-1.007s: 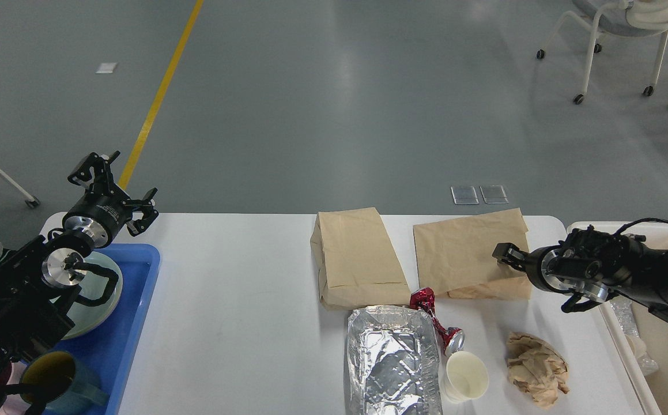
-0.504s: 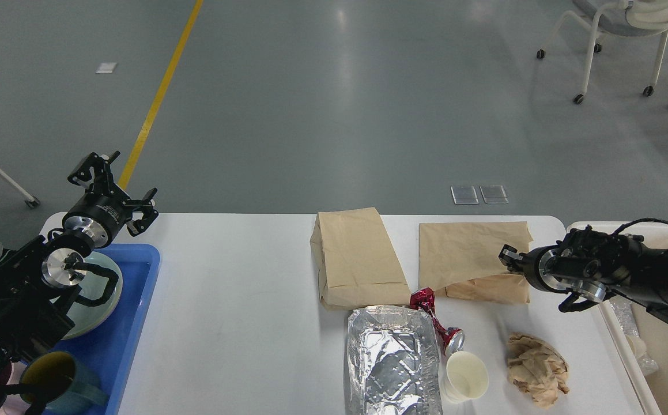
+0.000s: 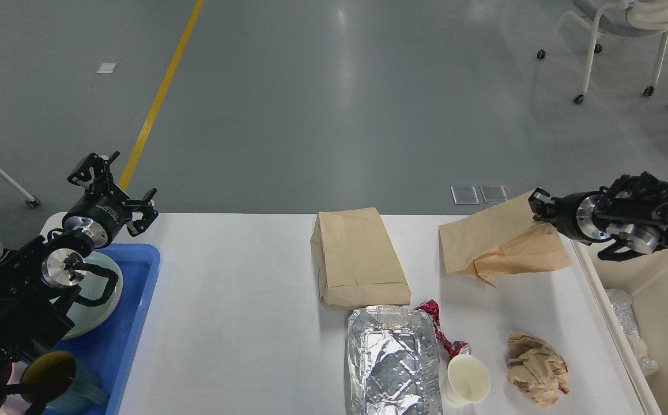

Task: Tidy desktop
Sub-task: 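Lift the brown paper bag and drop it into the white bin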

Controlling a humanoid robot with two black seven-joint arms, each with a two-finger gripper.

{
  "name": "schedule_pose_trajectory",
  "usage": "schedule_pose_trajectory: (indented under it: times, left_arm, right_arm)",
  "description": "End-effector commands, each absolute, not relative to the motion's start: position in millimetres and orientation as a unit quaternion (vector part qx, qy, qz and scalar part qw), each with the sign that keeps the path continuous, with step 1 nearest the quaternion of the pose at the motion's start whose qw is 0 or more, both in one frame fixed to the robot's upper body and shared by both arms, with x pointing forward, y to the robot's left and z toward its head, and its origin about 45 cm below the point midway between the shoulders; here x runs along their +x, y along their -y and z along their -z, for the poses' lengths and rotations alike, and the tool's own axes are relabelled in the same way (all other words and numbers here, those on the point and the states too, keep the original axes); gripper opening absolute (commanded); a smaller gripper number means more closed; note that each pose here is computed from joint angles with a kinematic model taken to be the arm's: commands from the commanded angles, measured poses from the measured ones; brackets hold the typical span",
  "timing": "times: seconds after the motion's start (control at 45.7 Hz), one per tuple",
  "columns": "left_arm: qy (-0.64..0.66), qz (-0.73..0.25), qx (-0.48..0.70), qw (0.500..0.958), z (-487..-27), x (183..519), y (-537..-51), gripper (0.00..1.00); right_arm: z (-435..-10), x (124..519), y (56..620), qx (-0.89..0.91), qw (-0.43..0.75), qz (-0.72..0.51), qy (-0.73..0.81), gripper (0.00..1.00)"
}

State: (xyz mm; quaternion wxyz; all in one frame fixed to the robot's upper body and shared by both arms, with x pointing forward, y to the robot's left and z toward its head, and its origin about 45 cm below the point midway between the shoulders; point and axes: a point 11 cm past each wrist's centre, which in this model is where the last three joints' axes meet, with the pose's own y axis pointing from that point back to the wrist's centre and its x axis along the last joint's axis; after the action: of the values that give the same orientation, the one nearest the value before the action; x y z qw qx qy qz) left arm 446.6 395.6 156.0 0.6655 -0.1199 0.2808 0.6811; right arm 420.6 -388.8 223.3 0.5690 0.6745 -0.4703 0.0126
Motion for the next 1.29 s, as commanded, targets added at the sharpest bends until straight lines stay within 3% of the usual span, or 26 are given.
schedule_pose_trajectory:
  times: [0.0,0.372,0.504,0.744,0.92,1.117,1.27]
  left_arm:
    - [-0.281,-0.681,-0.120,0.666,-156,447,-396,0.97]
    - [-0.281,-0.681,-0.120,0.665,-156,447,-396,0.97]
    - [-0.281,-0.681,-0.120,0.665,-156,447,-396,0.97]
    - [-0.281,-0.681,-0.120,0.666,-156,447,-395,0.97]
    - [-0.281,-0.681,-0.120,0.666,-156,447,-396,0.97]
    - [-0.281,-0.681,-0.120,0.666,-156,447,-396,0.97]
    - [-0.281,-0.681,-0.120,0.666,-156,447,-396,0.97]
  right_arm:
    - [-257,420,396,0.679,0.549,-0.016,0.486,0.00]
    - [-409,417,393,0.771,0.438,-0.039,0.460,0.00]
    - [-432,416,391,0.780,0.423,-0.052,0.458,0.00]
    - [-407,416,423,0.750,0.447,-0.030,0.486,0.00]
    - [-371,407,495,0.684,0.481,0.007,0.549,0.00]
    - [-326,376,584,0.557,0.538,0.024,0.633,0.00]
    - [-287,346,621,0.484,0.585,0.029,0.650,0.00]
